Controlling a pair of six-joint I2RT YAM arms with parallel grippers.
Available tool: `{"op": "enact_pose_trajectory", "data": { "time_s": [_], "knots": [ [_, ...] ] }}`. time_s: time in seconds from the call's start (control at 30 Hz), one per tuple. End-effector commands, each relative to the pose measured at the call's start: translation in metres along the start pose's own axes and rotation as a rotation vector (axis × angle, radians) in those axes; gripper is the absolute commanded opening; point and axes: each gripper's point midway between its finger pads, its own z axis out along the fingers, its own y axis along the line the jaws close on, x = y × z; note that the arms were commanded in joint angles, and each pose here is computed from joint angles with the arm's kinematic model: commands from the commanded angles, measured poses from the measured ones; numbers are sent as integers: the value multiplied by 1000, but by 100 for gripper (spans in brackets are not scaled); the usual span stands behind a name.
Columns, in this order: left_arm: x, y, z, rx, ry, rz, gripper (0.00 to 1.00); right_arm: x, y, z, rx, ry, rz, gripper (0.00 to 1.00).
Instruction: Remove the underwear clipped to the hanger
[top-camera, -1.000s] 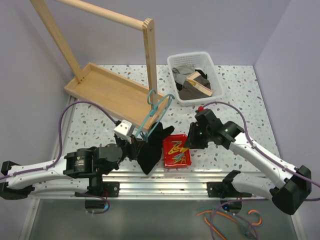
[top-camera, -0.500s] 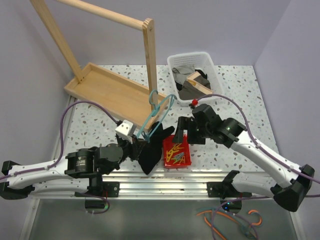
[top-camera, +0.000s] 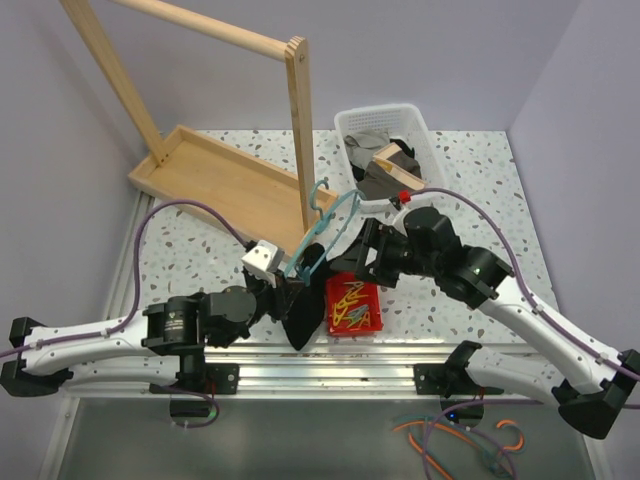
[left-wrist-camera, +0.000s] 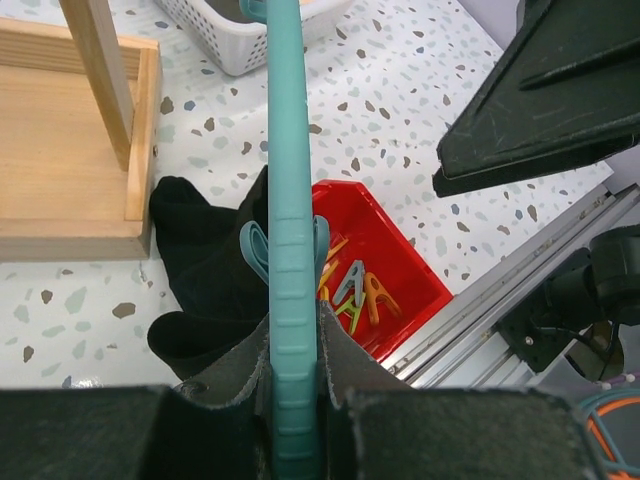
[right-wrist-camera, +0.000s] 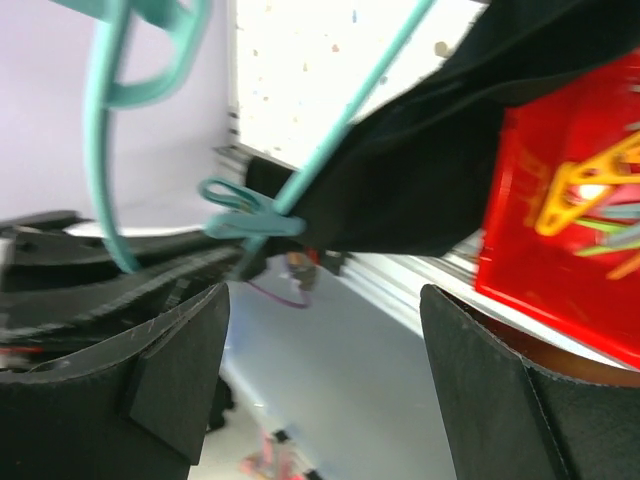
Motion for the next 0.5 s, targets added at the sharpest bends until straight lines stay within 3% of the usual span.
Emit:
{"op": "enact_pose_trajectory", "data": {
  "time_s": [0.0, 0.47],
  "knots": [
    [-13, -16, 6, 45, -60, -33, 0, -11, 42, 0, -149, -28, 100, 80],
    [-8, -27, 15, 71, -54, -26, 0, -5, 52, 25, -72, 65, 206, 69]
  ]
}}
